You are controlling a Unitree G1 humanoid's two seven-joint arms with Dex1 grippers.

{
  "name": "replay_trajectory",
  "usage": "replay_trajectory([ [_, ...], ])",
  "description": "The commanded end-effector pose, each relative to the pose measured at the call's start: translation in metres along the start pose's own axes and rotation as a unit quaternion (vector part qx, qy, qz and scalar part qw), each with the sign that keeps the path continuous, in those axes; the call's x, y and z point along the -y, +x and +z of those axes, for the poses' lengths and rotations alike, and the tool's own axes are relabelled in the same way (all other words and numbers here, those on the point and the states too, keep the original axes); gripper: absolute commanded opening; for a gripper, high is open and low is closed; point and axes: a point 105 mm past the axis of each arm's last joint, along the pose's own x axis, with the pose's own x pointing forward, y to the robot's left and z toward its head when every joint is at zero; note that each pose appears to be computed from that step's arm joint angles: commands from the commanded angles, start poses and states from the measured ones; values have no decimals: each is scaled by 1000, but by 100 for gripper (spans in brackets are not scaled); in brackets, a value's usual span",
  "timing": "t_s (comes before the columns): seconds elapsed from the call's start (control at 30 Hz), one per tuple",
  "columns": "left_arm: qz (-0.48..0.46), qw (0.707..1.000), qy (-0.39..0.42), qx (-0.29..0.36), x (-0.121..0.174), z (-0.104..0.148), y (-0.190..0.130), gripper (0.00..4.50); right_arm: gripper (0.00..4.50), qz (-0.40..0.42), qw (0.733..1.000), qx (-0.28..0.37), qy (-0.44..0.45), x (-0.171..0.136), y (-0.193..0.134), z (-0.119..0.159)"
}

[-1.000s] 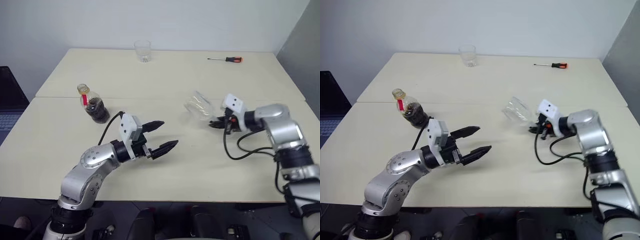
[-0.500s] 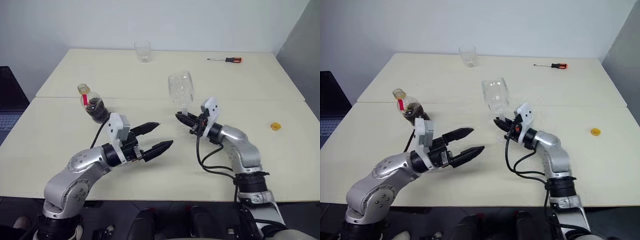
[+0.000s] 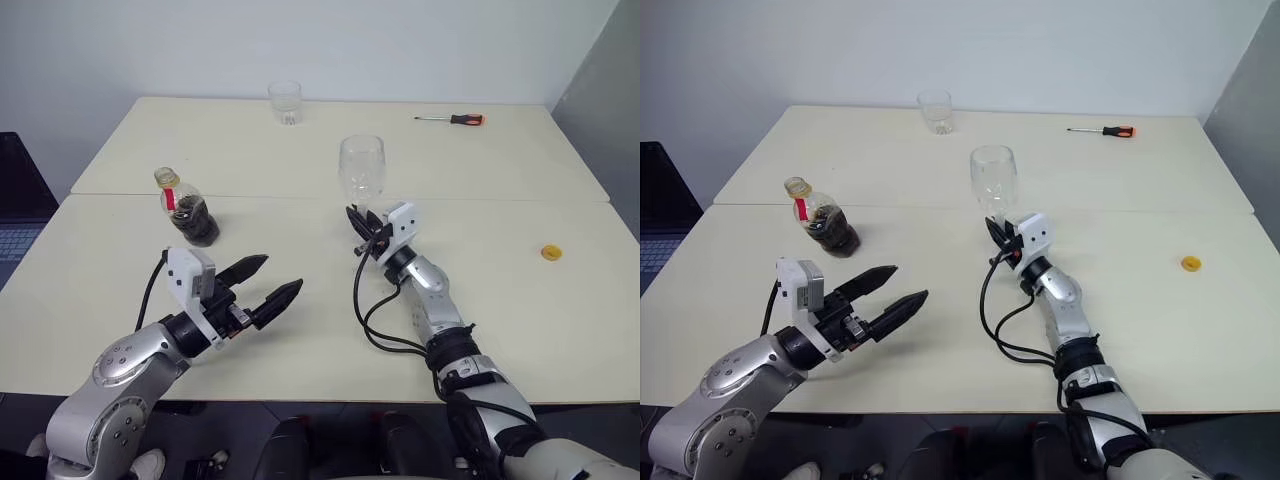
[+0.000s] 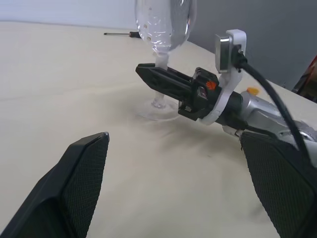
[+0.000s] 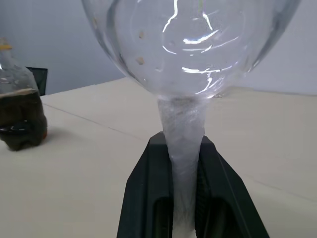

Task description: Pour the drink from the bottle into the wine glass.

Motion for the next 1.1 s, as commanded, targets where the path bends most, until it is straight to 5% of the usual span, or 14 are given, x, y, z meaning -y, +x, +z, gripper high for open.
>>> replay_trajectory([
  [0.03, 15, 999, 26, 26, 1, 14, -6, 450, 16, 10, 999, 32, -1, -7, 3, 8],
  [0.37, 12, 999, 27, 34, -2, 15, 1, 450, 16, 42, 998, 4, 52, -42, -2, -20],
  [0.83, 1, 999, 29, 39, 0, 18, 7, 450, 16, 38, 999, -11, 12, -36, -2, -24],
  [0.87, 0, 999, 29, 39, 0, 18, 7, 450, 87, 38, 999, -11, 12, -35, -3, -24],
  [1.1, -2, 999, 31, 39, 0, 18, 8, 450, 312, 42, 999, -10, 4, -31, -7, -23],
])
